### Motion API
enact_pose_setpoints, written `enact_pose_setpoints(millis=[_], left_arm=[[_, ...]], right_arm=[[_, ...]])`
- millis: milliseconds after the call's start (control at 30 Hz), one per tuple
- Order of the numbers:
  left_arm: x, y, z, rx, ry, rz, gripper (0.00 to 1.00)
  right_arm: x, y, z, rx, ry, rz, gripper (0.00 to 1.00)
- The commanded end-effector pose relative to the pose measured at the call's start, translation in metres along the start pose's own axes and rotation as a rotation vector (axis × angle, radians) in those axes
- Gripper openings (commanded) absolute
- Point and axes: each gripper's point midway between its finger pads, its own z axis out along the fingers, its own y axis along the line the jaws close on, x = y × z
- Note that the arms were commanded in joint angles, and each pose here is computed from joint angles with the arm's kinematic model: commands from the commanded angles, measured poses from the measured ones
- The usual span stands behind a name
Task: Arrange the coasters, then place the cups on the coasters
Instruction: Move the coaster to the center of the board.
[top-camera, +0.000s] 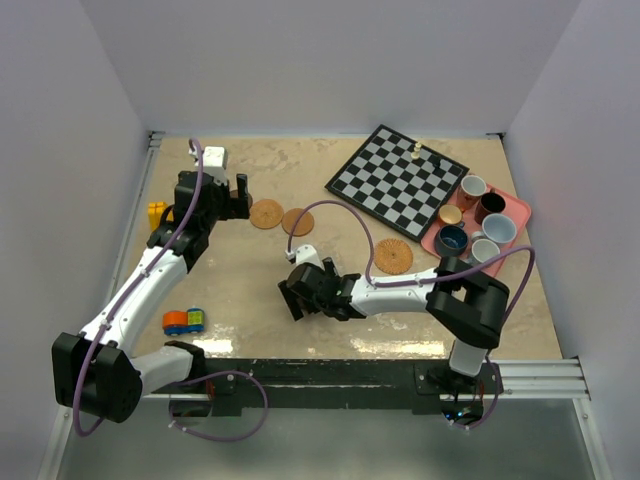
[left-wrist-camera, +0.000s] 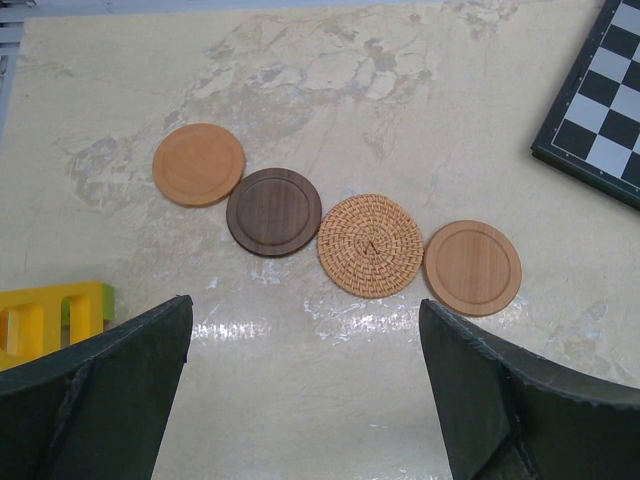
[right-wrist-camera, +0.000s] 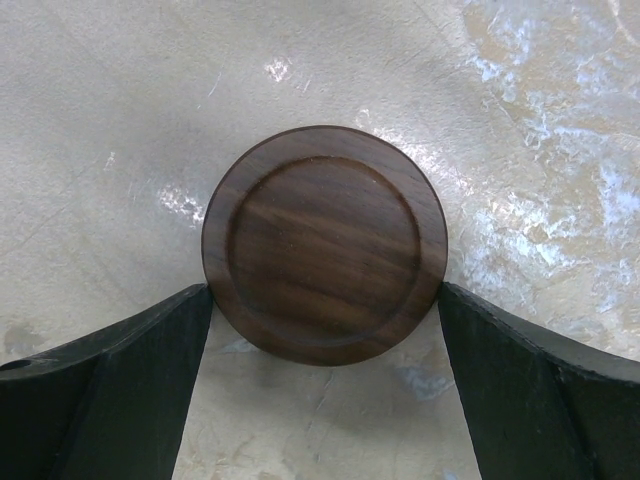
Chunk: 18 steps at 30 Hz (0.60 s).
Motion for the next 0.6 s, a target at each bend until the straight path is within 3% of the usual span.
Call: enact_pose_setpoints(millis=[0, 167, 567], left_arm=[[-0.012, 0.0, -0.003, 0.01, -0.052, -0.02, 1.0], [-0.013, 0.0, -0.003, 0.007, -0.055, -0.02, 1.0], [-0.014, 0.001, -0.003, 0.004, -0.056, -0.021, 1.0]], right_arm=[[-0.015, 0.009, 0.001, -0.001, -0.043, -0.001, 0.99], [-0.012, 0.005, 0.006, 0.029, -0.031, -0.011, 0.98], [0.011, -0.012, 0.017, 0.09, 0.025, -0.007, 0.87]])
